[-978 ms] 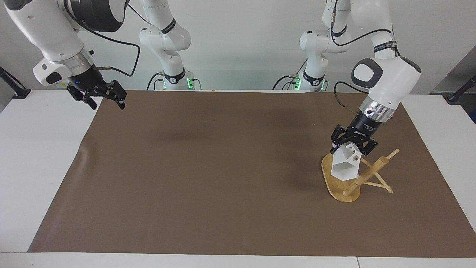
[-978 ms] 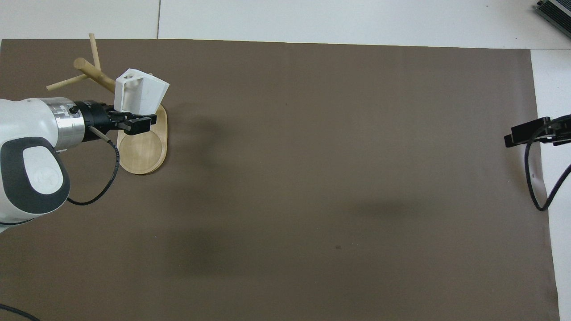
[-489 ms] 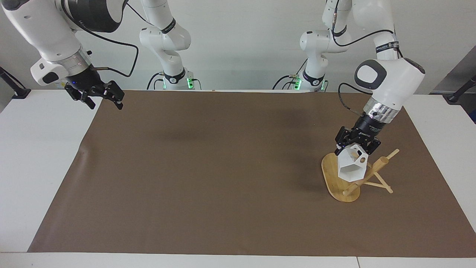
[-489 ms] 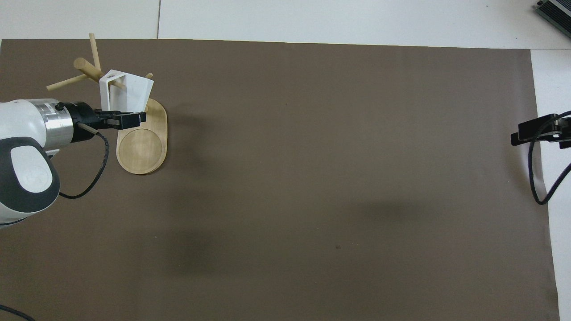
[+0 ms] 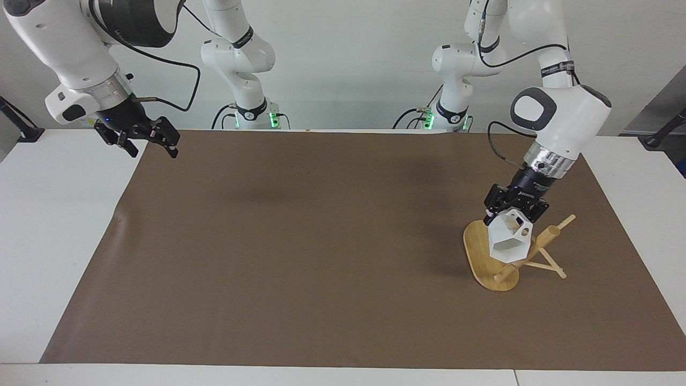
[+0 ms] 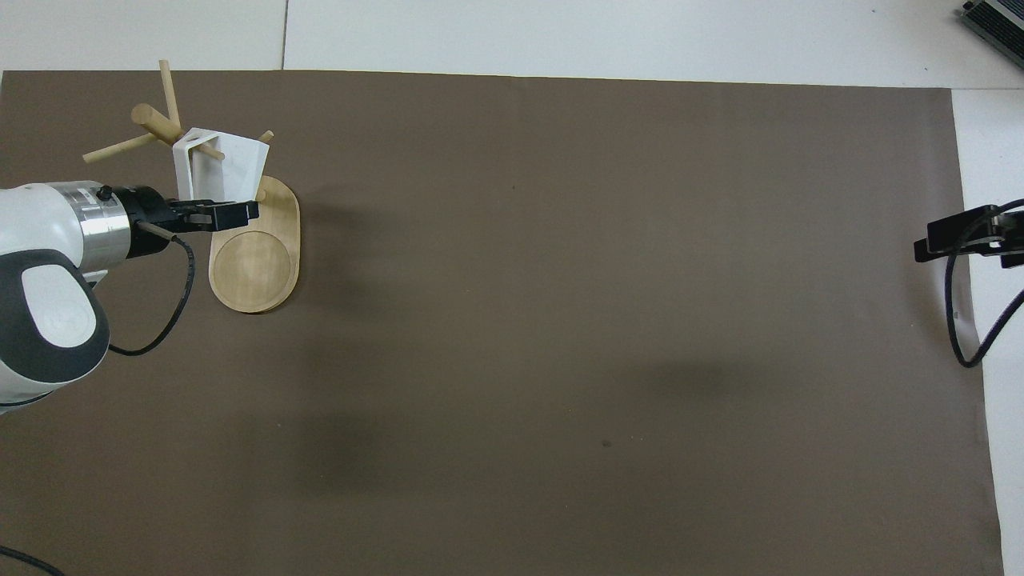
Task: Hang cup on rack
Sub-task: 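Hang the cup handle on a mug tree peg with the left gripper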
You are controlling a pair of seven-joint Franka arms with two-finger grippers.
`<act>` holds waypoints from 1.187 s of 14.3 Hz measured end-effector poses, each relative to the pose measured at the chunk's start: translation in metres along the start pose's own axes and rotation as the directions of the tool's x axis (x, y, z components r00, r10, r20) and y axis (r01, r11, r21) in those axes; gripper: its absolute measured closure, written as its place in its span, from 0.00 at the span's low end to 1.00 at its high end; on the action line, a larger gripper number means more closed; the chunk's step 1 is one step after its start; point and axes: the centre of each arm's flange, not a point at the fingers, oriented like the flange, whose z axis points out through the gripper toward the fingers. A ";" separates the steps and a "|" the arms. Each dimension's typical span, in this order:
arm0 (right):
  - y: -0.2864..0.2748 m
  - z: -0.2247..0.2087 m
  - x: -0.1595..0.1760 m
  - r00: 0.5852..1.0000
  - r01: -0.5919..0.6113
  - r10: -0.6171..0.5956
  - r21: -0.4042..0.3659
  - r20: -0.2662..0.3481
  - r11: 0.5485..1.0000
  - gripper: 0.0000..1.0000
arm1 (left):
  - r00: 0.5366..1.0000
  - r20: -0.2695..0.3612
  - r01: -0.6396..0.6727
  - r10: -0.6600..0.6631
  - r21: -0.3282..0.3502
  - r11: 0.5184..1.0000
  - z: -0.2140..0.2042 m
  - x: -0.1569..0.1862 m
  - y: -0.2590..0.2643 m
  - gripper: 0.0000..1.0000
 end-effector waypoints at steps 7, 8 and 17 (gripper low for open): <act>0.000 0.000 0.000 1.000 0.000 0.000 0.000 0.000 1.000 0.00 | 1.000 -0.009 -0.001 0.001 0.004 1.000 0.001 0.001 -0.001 0.07; 0.000 0.000 0.000 1.000 0.000 0.000 0.000 0.000 1.000 0.00 | 1.000 -0.018 -0.006 0.006 0.005 1.000 0.001 0.001 -0.002 0.00; -0.001 0.000 0.000 1.000 0.001 -0.001 0.000 0.000 1.000 0.00 | 0.941 -0.223 -0.261 0.256 0.009 0.965 -0.074 -0.019 0.006 0.00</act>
